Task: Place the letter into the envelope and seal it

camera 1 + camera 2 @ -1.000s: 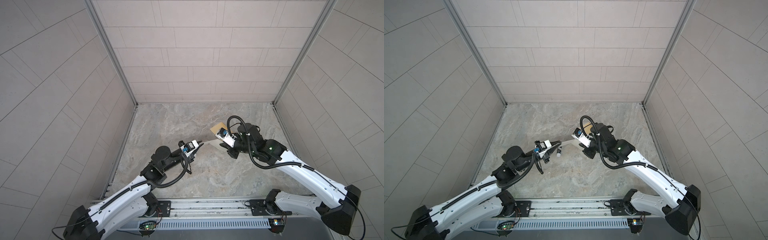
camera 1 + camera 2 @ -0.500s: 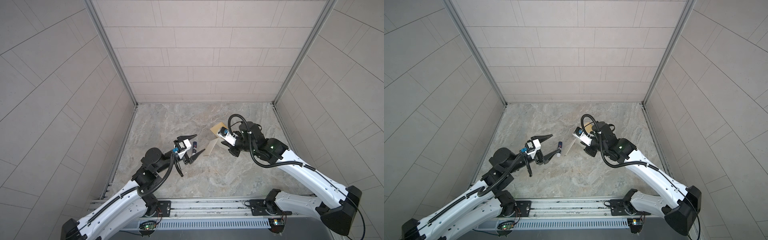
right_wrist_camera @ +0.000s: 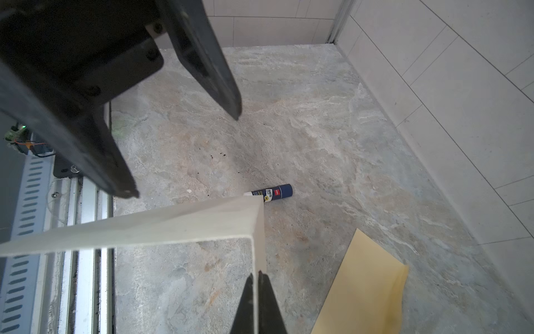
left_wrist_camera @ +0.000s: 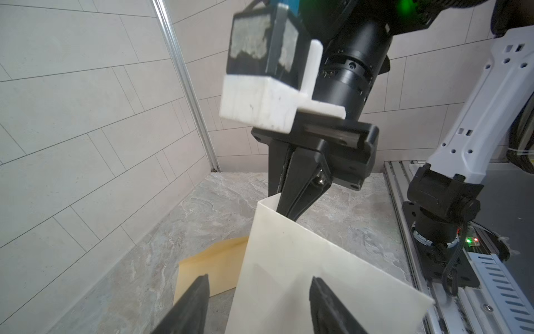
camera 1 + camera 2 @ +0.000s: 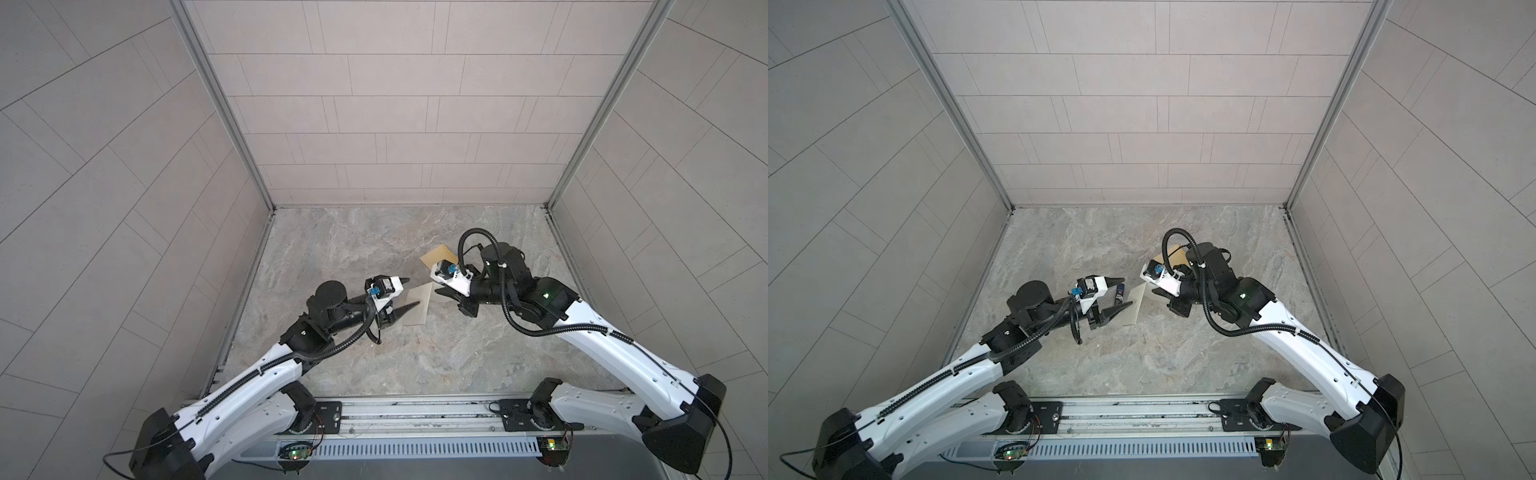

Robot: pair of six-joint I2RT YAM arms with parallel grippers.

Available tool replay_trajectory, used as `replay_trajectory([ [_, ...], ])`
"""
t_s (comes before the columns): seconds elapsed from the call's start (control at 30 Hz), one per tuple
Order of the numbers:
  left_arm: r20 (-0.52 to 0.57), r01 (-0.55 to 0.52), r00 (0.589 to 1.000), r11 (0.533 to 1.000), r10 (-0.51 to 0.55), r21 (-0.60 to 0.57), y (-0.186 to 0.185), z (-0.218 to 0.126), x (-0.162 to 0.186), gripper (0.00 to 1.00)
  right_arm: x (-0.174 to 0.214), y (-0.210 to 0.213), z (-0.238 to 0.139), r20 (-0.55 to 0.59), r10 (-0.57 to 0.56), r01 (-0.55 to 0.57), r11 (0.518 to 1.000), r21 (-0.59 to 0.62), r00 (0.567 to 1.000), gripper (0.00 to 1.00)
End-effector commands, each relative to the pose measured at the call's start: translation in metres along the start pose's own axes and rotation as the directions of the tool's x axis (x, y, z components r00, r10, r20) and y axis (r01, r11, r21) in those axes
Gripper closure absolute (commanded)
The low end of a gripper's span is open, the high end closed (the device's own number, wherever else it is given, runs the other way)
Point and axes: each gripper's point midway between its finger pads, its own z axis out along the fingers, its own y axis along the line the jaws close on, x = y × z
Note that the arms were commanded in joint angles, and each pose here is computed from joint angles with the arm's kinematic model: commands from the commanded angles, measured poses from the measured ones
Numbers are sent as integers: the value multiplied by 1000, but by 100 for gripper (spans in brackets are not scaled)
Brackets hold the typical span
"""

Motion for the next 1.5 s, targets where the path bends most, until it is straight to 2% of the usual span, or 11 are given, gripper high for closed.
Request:
replay_trajectory([
  [0.0, 47, -46, 998, 998, 44, 42, -2, 2, -20, 41, -11, 9, -3, 65, -30, 33, 998, -46, 997, 100],
  [0.17, 22, -44, 999, 997, 43, 56, -1, 10, -11, 43, -12, 12, 0, 73, -27, 32, 997, -66, 997, 100],
  [0.43, 16, -36, 999, 996, 35, 81, -4, 15, -5, 56, -14, 17, 3, 79, -32, 39, 996, -85, 996, 100],
  [0.83, 8, -37, 999, 996, 37, 86, -7, 15, 3, 63, -17, 23, 4, 91, -51, 60, 993, -104, 995, 100],
  [1.3, -5, -46, 999, 996, 47, 77, -8, 12, 12, 87, -16, 22, 4, 85, -61, 69, 993, -95, 995, 100],
  [1.47, -5, -48, 999, 996, 49, 72, -8, 11, 12, 94, -16, 20, 3, 81, -67, 74, 994, -80, 994, 94],
])
